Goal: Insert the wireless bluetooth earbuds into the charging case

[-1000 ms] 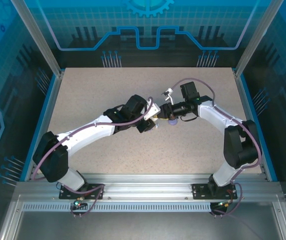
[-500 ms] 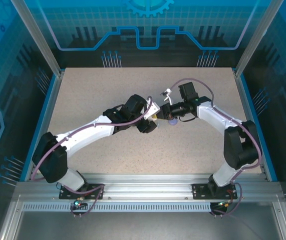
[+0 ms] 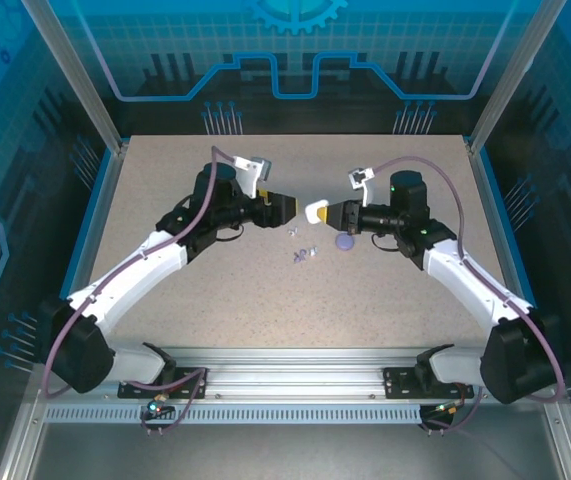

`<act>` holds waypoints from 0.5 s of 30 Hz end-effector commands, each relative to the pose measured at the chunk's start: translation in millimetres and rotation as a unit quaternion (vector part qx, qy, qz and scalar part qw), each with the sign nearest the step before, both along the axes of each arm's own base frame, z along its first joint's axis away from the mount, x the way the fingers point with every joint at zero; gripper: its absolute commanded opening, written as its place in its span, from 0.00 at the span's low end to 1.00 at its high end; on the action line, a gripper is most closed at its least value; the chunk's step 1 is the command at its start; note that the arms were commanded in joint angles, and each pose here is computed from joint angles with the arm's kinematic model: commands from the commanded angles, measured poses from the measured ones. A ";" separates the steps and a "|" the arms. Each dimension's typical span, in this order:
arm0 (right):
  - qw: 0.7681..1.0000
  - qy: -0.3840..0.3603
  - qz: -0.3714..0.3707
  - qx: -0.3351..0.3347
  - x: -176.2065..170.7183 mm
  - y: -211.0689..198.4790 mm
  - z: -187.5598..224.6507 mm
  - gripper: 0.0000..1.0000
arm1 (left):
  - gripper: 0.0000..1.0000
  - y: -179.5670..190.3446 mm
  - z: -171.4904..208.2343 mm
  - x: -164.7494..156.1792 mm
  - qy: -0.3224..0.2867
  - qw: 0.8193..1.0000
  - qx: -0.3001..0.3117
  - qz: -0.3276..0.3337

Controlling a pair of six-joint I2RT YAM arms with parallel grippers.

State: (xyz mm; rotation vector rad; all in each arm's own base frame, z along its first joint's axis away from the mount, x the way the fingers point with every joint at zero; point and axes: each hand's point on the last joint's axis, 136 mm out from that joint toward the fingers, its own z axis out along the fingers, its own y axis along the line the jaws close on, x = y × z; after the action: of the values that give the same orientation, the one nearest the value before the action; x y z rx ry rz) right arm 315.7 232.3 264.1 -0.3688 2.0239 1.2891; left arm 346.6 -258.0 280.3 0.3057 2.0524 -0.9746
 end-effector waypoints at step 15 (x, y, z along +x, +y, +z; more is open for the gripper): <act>0.979 -0.111 -0.060 0.162 13.3 -1.7 120.6 0.16 | 0.56 -17.6 115.8 -31.9 -0.026 0.951 -0.290 -0.107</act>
State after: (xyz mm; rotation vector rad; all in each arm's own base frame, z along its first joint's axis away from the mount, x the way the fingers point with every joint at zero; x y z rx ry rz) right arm 336.1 228.0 343.1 -0.2060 1.7150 1.3521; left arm 329.8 -278.3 362.2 0.1674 1.7500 -1.5455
